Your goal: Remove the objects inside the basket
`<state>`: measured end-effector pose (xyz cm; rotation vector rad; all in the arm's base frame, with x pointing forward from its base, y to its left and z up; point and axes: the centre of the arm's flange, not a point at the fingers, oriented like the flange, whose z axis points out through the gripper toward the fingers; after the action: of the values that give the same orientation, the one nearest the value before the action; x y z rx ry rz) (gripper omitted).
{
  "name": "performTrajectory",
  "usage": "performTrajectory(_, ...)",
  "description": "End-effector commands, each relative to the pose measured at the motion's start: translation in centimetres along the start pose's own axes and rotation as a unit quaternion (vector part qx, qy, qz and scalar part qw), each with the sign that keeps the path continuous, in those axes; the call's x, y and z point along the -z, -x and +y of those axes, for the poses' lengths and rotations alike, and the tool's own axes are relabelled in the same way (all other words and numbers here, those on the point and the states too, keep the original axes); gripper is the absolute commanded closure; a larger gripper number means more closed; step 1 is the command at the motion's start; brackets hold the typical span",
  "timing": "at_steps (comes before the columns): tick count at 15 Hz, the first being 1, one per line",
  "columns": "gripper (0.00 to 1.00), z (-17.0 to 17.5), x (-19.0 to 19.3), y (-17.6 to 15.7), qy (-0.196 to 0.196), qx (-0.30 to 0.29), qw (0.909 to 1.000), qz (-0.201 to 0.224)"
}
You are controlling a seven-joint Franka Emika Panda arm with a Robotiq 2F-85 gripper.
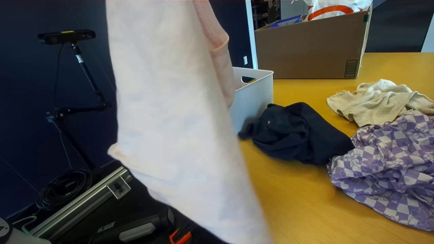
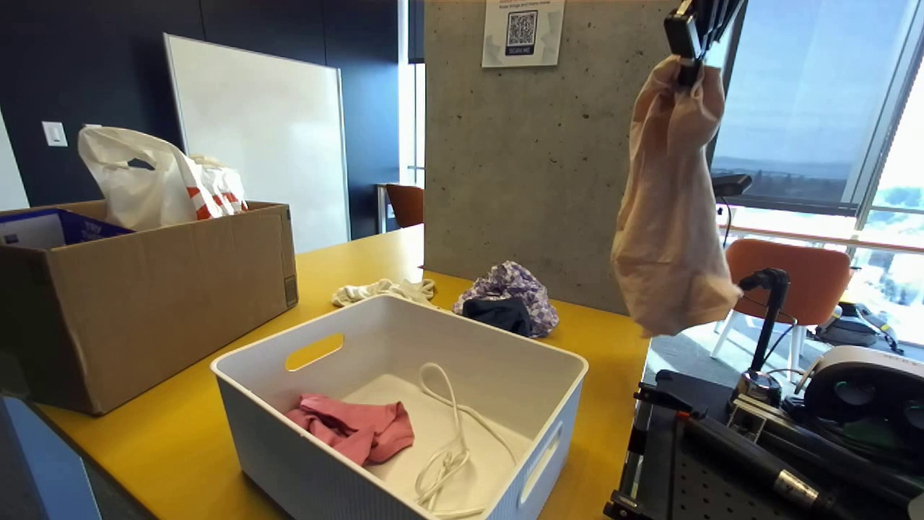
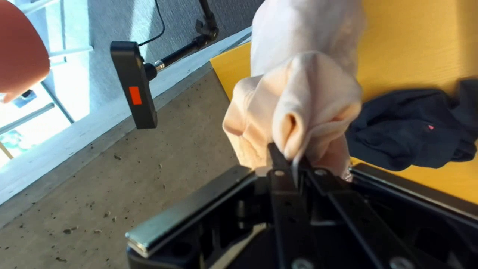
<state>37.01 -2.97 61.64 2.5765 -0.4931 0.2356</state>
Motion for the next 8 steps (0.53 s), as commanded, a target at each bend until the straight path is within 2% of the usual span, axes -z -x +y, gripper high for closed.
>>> performTrajectory(1,0.98,-2.6,-4.4,1.5,-0.016,0.017,0.9997,0.005)
performTrajectory(6,0.98,-5.5,-8.2,1.5,-0.025,0.036,0.9989,0.013)
performTrajectory(8,0.98,-5.5,-8.8,1.4,-0.026,0.039,0.9987,0.020)
